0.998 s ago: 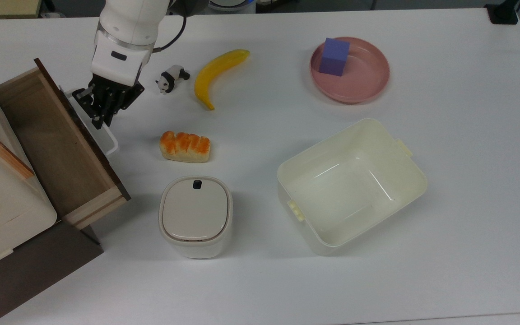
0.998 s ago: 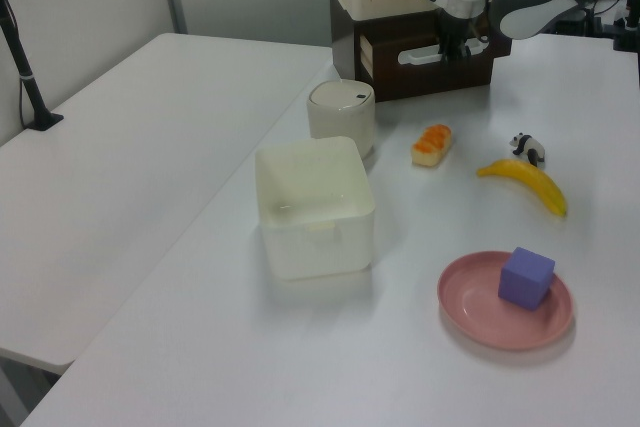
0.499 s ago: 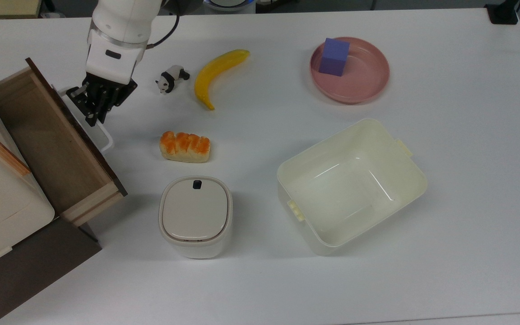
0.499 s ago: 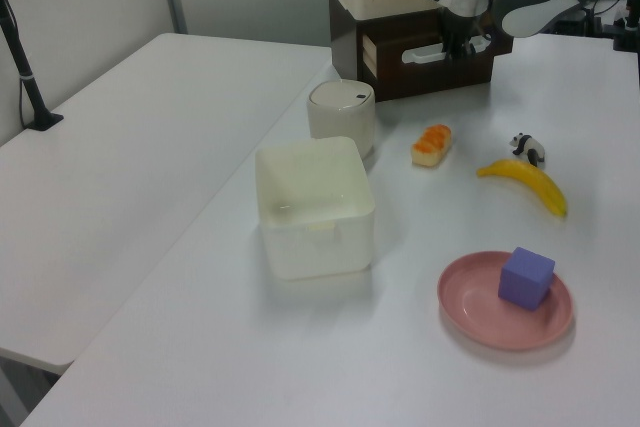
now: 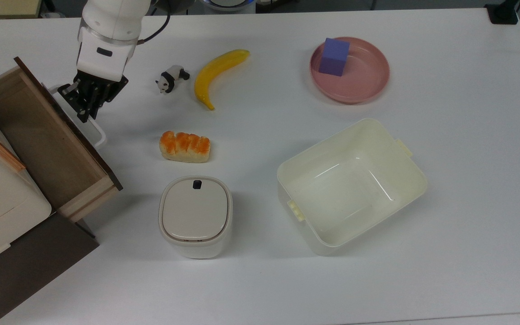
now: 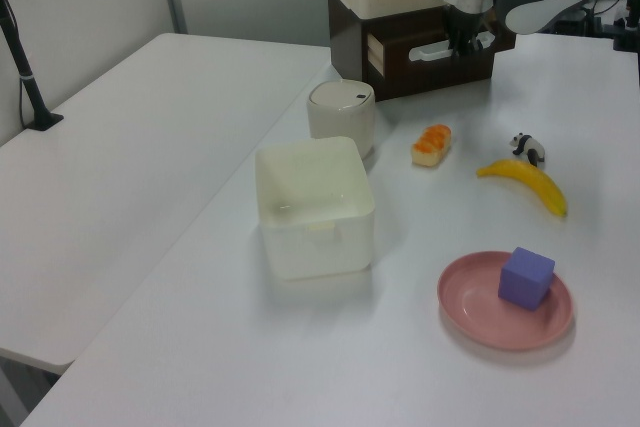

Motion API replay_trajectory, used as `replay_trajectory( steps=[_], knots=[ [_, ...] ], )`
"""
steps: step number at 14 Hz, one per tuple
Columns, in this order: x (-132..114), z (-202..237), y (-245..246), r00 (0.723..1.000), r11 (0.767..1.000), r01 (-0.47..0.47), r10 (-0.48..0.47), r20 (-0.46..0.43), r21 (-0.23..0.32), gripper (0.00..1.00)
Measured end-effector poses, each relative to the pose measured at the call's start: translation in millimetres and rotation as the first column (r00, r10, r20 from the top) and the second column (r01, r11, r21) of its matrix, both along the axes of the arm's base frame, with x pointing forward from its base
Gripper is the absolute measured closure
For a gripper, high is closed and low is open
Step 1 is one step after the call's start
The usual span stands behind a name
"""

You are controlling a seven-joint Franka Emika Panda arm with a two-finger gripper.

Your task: Slide open the drawer

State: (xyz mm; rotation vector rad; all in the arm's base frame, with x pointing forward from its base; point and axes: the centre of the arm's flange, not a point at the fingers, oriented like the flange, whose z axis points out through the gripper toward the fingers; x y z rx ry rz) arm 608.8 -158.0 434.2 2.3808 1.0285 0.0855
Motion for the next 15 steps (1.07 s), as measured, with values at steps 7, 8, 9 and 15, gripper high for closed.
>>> replay_trajectory(
  steps=[7,8,9,15],
  knots=[
    [0.2,0.2,1.5,0.997,0.998,0.066,-0.067,0.036,0.020,0.86],
    [0.4,0.1,2.1,0.997,0.997,0.071,-0.072,0.040,0.021,0.86],
    [0.6,0.2,2.8,0.996,0.997,0.073,-0.074,0.041,0.022,0.86],
    [0.4,17.0,14.6,0.994,0.997,0.075,-0.077,0.075,0.035,0.32]
  ],
)
